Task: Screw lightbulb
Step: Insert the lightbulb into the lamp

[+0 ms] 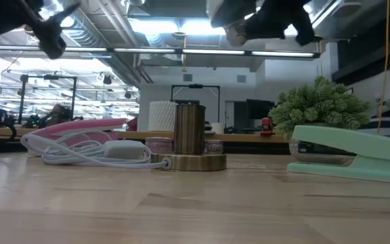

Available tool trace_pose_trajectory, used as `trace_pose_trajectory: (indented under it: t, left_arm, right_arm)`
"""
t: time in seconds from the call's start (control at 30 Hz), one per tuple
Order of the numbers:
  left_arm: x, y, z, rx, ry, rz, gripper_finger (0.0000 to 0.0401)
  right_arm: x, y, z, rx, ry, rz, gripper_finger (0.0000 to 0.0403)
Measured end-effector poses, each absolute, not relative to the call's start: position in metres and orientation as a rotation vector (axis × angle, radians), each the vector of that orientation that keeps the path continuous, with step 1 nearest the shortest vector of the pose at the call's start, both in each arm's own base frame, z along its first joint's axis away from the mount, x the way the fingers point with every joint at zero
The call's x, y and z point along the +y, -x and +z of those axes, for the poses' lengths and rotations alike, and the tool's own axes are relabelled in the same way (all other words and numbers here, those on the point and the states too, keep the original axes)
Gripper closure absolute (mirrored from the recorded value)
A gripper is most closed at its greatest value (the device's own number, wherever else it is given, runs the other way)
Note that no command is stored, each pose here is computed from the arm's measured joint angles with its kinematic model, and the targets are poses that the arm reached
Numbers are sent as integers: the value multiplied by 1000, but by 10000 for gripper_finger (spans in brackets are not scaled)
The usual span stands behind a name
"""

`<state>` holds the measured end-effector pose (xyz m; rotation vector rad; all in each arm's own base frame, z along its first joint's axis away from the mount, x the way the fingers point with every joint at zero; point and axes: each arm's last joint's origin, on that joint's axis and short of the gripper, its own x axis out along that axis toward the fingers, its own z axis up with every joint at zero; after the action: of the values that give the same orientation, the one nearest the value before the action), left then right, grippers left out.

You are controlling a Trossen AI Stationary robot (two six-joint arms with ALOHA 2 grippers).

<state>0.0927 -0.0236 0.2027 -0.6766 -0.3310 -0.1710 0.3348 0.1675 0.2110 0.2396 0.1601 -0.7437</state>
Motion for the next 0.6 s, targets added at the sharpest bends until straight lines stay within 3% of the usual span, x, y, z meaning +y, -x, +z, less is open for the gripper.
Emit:
trace_pose_trajectory:
  t: [0.3, 0.6]
  left_arm:
    - [-29, -114, 198, -289, 709, -93, 132]
    - [-44, -158, 229, -256, 532, -66, 132]
  right_arm:
    - [170, -346, 201, 156, -228, -719, 235]
    - [176, -356, 227, 112, -115, -532, 235]
